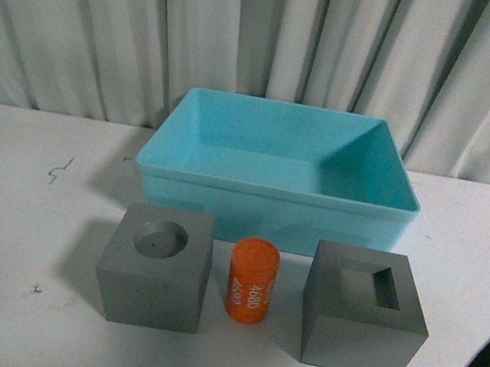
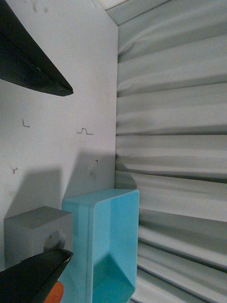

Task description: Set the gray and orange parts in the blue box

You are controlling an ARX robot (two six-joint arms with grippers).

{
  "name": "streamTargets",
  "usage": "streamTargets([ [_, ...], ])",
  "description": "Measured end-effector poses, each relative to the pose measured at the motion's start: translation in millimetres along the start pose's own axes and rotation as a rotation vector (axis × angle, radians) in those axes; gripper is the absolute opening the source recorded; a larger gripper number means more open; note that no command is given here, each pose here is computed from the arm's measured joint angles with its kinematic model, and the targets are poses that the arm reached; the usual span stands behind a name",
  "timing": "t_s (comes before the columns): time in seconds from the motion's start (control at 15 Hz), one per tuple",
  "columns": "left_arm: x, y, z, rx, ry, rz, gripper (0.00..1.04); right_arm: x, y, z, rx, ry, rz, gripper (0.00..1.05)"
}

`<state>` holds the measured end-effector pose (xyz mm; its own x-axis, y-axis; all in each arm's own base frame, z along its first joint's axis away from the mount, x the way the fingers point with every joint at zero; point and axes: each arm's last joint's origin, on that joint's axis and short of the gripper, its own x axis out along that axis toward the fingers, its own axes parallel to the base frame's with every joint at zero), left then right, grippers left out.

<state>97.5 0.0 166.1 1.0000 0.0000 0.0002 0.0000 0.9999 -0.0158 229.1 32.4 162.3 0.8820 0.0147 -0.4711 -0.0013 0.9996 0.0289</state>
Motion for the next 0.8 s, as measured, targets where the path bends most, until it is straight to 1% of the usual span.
streamTargets([
  [0.07, 0.0, 0.0, 0.0, 0.000, 0.000, 0.000, 0.98, 11.3, 12.7, -6.3, 0.003, 0.029, 0.013, 0.98],
  [0.27, 0.0, 0.0, 0.0, 0.000, 0.000, 0.000, 0.98, 31.3, 35.3, -14.7, 0.010, 0.073, 0.036, 0.98],
  [0.53, 0.0, 0.0, 0.0, 0.000, 0.000, 0.000, 0.98, 51.0, 48.8, -17.1, 0.016, 0.110, 0.031, 0.98],
  [0.8, 0.0, 0.0, 0.0, 0.000, 0.000, 0.000, 0.98, 64.1, 54.1, -27.0, 0.024, 0.153, 0.022, 0.98],
])
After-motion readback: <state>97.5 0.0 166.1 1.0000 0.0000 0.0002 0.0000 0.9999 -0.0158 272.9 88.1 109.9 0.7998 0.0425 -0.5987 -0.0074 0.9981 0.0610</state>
